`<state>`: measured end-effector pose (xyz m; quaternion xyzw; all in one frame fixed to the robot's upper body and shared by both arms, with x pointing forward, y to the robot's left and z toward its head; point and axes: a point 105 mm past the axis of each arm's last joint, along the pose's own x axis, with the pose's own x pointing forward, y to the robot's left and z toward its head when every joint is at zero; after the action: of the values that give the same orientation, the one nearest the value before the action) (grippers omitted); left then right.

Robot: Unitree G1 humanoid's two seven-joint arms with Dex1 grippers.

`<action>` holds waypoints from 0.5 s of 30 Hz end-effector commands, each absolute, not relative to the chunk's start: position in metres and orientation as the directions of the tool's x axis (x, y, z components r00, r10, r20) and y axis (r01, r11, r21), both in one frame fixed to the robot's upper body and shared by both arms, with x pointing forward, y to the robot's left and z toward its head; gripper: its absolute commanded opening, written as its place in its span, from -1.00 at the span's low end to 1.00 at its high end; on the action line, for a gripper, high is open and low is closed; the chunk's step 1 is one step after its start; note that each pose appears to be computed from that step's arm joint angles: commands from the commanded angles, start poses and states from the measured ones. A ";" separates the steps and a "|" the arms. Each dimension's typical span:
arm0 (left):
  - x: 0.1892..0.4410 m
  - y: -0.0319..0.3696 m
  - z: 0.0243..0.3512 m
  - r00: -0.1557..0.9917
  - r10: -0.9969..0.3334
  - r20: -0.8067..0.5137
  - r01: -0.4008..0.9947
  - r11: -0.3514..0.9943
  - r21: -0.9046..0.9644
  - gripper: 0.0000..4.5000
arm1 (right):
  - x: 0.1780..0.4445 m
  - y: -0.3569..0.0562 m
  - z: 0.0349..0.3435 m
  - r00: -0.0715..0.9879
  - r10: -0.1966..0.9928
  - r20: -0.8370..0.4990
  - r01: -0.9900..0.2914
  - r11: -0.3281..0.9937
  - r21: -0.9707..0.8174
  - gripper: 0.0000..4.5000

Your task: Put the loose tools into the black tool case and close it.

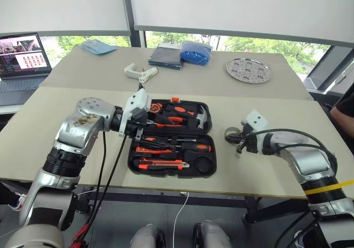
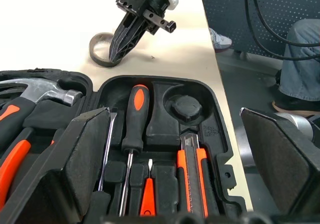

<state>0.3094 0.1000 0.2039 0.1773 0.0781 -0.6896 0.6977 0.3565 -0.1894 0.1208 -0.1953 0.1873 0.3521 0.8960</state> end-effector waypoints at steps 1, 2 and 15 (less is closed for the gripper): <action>0.308 0.097 0.212 0.040 -0.937 -0.348 0.981 -0.029 0.190 1.00 | 0.360 -0.198 0.133 0.718 0.533 -0.447 -0.675 0.690 -0.261 -0.96; 0.308 0.097 0.211 0.040 -0.937 -0.348 0.981 -0.029 0.191 1.00 | 0.362 -0.198 0.135 0.724 0.531 -0.441 -0.670 0.694 -0.264 -0.96; 0.310 0.096 0.211 0.042 -0.934 -0.355 0.979 -0.033 0.203 1.00 | 0.364 -0.197 0.120 0.707 0.518 -0.482 -0.675 0.698 -0.240 -0.08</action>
<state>0.3100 0.0984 0.2034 0.1854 0.0728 -0.6893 0.6965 0.3623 -0.1959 0.1147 -0.1976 0.2001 0.3336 0.8998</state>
